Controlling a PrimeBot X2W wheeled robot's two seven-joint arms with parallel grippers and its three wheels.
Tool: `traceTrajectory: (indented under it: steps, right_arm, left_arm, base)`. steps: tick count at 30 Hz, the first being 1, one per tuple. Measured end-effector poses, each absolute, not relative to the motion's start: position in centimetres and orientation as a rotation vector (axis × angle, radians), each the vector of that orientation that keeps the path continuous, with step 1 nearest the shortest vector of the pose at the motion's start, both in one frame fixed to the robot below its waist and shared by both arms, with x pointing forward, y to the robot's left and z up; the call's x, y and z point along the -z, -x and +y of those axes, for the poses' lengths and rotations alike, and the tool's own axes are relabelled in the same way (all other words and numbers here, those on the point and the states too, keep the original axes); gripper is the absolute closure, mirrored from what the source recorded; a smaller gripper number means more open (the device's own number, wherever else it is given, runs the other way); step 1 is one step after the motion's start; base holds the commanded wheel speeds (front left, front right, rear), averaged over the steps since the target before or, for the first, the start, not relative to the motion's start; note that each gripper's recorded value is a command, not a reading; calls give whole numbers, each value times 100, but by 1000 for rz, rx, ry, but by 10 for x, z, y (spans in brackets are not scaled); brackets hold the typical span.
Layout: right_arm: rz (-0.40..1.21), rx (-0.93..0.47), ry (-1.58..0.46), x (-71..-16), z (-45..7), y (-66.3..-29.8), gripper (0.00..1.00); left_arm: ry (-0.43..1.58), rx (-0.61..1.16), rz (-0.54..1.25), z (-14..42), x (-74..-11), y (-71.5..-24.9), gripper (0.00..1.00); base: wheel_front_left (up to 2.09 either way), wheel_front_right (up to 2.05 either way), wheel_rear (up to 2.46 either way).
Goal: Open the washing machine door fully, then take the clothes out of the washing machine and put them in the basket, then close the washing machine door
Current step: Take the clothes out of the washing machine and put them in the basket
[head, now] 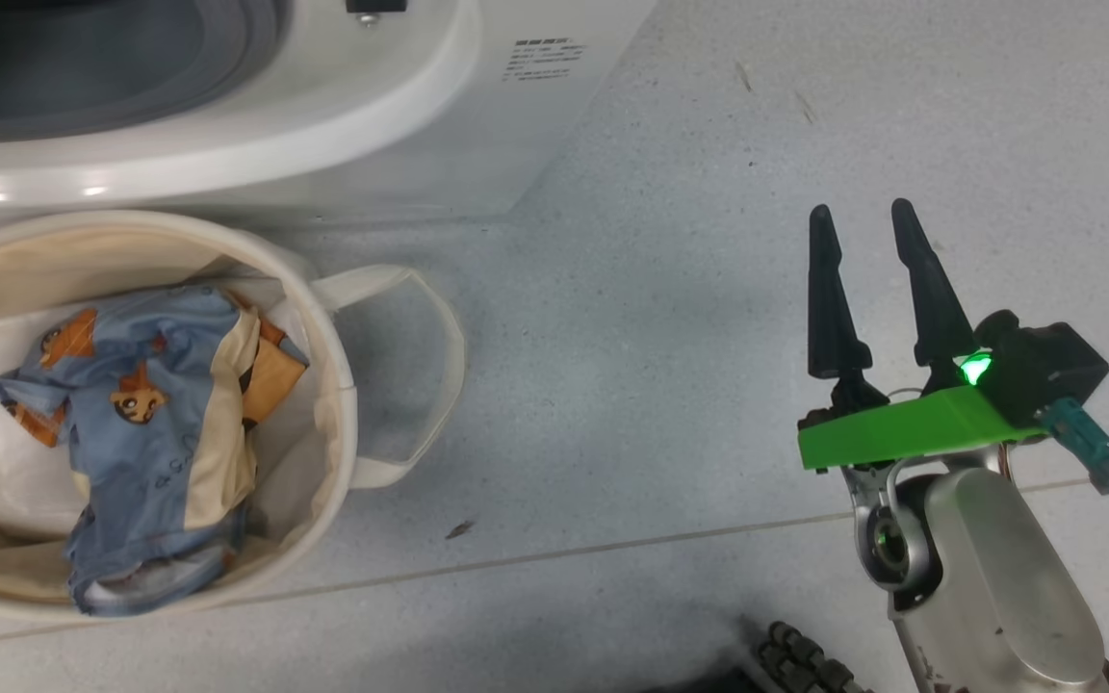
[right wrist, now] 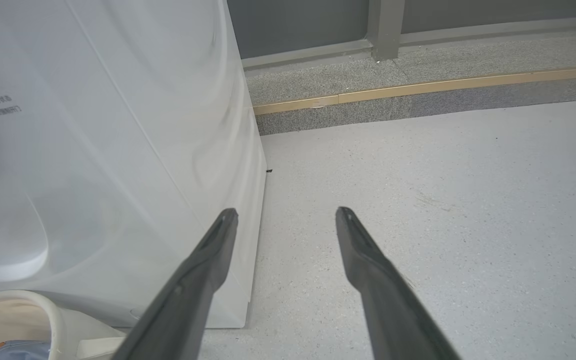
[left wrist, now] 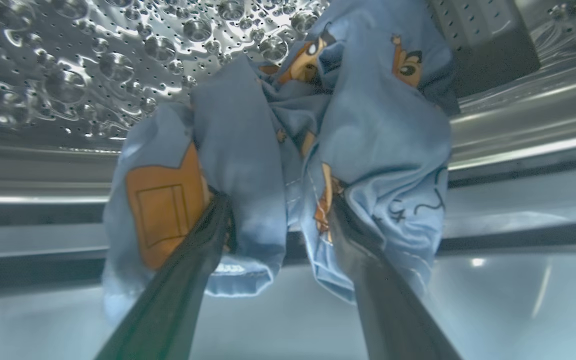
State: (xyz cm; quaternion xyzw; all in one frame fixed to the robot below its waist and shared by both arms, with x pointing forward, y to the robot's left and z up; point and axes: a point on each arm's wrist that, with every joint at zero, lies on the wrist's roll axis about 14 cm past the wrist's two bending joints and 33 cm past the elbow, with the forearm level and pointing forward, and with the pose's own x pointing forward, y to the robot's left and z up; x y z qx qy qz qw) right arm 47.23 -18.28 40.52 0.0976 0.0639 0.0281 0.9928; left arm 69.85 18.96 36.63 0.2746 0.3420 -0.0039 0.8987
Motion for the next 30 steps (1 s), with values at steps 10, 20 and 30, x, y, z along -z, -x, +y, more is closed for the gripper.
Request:
traceTrajectory:
  steps: [10, 20, 30]
  right_arm:
    - [123, -64, -197, -404, -180, -478, 0]
    - [93, -73, -196, -420, -178, -476, 0]
    - [49, -78, -195, -444, -178, -468, 0]
  left_arm:
    - [-525, 22, 795, 189, -356, -692, 100]
    - [-454, 68, 636, 181, -368, -684, 100]
    - [-263, 115, 420, 166, -406, -672, 100]
  base:
    - [0, 0, 0]
    - [0, 0, 0]
    - [0, 0, 0]
